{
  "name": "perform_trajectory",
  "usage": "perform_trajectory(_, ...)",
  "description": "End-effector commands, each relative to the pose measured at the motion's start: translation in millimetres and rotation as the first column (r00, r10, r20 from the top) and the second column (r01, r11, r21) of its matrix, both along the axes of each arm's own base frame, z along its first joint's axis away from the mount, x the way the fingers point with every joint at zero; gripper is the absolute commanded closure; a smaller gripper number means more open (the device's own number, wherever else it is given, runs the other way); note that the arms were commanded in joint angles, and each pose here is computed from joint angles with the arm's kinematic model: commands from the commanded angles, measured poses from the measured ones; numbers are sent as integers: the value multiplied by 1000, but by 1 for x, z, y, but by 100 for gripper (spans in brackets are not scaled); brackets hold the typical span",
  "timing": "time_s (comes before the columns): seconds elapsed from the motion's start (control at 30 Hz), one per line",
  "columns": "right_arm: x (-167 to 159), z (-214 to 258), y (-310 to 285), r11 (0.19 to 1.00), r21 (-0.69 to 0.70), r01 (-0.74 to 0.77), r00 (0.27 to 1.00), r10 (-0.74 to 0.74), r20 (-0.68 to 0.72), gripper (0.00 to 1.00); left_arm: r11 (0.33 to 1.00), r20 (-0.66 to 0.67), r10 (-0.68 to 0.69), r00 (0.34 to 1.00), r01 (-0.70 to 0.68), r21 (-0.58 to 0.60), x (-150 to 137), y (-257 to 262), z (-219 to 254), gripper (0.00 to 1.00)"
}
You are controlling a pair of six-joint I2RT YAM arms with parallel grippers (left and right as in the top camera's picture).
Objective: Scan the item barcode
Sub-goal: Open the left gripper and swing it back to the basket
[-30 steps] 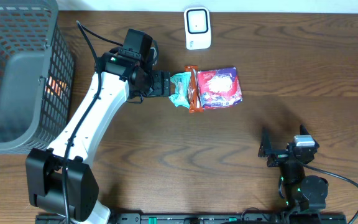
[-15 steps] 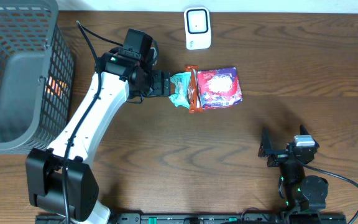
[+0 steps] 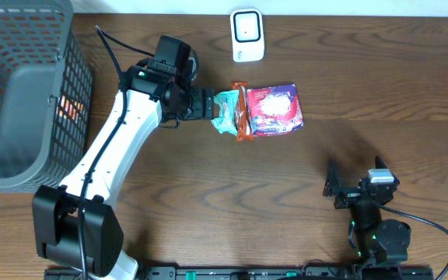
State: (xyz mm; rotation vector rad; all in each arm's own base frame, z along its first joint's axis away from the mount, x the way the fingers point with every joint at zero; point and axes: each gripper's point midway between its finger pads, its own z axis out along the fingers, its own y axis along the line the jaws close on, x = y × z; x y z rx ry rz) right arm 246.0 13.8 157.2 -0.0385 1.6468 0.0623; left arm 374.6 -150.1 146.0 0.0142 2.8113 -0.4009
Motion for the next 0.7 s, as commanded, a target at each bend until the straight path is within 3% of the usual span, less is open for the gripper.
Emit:
perform_trajectory(0.0, 0, -1, -1, 1000, 13, 6, 1000, -6, -1, 1, 1000, 56, 29, 998, -29, 2, 10, 12, 14, 4)
perform_trajectory(0.1, 0, -1, -1, 1000, 13, 6, 1000, -6, -1, 1, 998, 100, 68, 993, -67, -13, 20, 26, 32, 2)
perform_trajectory(0.37, 0, -1, -1, 1000, 13, 6, 1000, -6, -1, 1, 971, 320, 228, 919, -192, -141, 47, 84, 133, 1)
perform_trajectory(0.67, 0, -1, -1, 1000, 13, 6, 1000, -6, -1, 1, 922, 579, 385, 719, -323, -213, 47, 167, 239, 2)
